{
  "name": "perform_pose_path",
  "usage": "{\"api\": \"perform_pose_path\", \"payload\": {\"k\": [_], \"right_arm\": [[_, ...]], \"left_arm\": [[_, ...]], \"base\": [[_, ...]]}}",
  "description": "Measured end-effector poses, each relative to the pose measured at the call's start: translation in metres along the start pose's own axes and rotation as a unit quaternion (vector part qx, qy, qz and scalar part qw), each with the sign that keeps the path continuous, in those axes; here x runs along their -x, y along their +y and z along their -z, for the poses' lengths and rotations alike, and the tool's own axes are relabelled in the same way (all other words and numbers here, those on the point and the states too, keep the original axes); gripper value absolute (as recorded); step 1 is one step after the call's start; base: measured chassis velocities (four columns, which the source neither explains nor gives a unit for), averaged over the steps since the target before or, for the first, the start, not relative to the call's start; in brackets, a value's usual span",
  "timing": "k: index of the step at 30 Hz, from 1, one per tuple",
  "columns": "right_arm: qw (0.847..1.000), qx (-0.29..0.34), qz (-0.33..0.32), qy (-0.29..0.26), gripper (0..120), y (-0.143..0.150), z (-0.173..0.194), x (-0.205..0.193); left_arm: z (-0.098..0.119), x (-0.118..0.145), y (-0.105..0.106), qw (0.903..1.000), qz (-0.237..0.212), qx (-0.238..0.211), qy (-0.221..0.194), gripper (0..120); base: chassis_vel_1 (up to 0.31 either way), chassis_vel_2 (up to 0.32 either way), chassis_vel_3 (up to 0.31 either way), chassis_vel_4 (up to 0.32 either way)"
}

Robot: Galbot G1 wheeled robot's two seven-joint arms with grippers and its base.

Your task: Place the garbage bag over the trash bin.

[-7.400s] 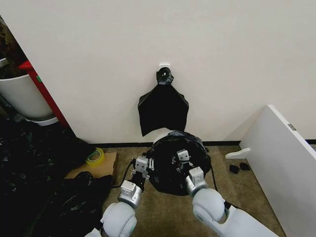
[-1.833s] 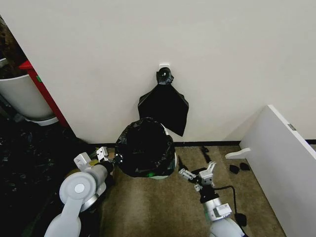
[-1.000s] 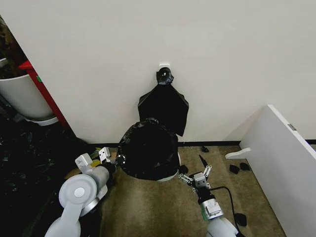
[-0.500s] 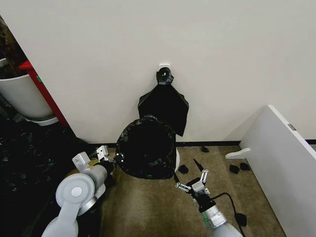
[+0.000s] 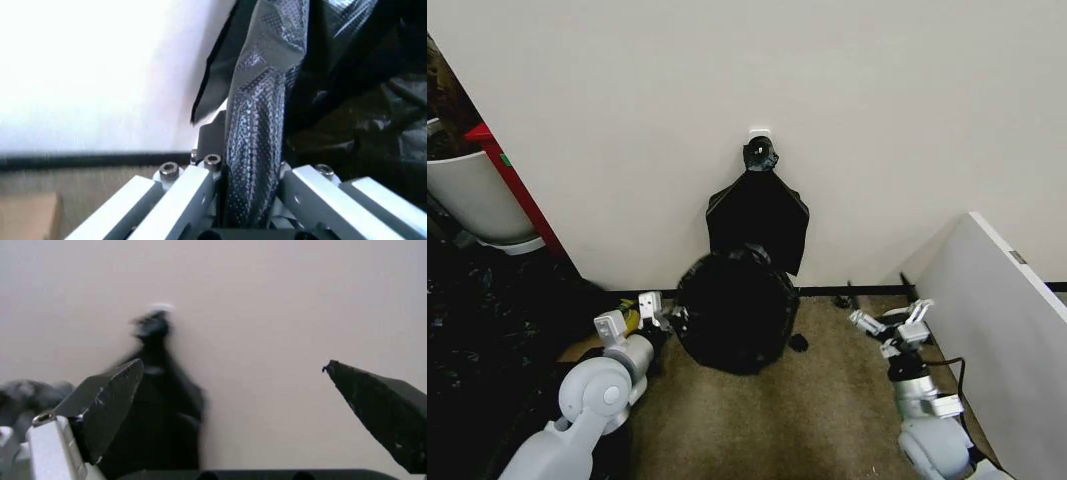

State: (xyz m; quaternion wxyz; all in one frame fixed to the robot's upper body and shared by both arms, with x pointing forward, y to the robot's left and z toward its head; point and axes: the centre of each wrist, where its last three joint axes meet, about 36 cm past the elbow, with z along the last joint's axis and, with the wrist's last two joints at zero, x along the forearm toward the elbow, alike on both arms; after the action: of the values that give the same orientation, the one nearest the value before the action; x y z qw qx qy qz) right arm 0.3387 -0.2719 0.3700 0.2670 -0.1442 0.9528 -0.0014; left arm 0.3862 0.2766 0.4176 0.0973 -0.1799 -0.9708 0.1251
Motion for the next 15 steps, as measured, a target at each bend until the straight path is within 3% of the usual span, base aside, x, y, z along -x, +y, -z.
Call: {"api": "perform_pose_path", "payload": {"k": [4, 5, 7, 9, 15], "right_arm": [[0.997, 0.018, 0.080, -0.005, 100, -0.004, 0.004, 0.003], [0.997, 0.018, 0.080, -0.005, 100, -0.004, 0.004, 0.003], [0.993, 0.025, 0.113, -0.005, 100, -0.008, 0.005, 0.005], [0.990, 0.031, 0.138, -0.002, 100, -0.007, 0.006, 0.005], [0.979, 0.027, 0.200, 0.017, 100, -0.002, 0.004, 0.002]], "left_arm": [[-0.026, 0.003, 0.029, 0.9907, -0.073, 0.094, -0.065, 1], [-0.026, 0.003, 0.029, 0.9907, -0.073, 0.094, -0.065, 1], [-0.042, 0.003, 0.048, 0.9749, -0.132, 0.153, -0.092, 1], [-0.051, 0.001, 0.056, 0.9628, -0.161, 0.188, -0.108, 1], [-0.053, -0.002, 0.052, 0.9471, -0.180, 0.234, -0.128, 1]], "base": [[0.000, 0.000, 0.000, 0.000], [0.000, 0.000, 0.000, 0.000], [0.000, 0.000, 0.000, 0.000], [0.000, 0.000, 0.000, 0.000], [0.000, 0.000, 0.000, 0.000]]}}
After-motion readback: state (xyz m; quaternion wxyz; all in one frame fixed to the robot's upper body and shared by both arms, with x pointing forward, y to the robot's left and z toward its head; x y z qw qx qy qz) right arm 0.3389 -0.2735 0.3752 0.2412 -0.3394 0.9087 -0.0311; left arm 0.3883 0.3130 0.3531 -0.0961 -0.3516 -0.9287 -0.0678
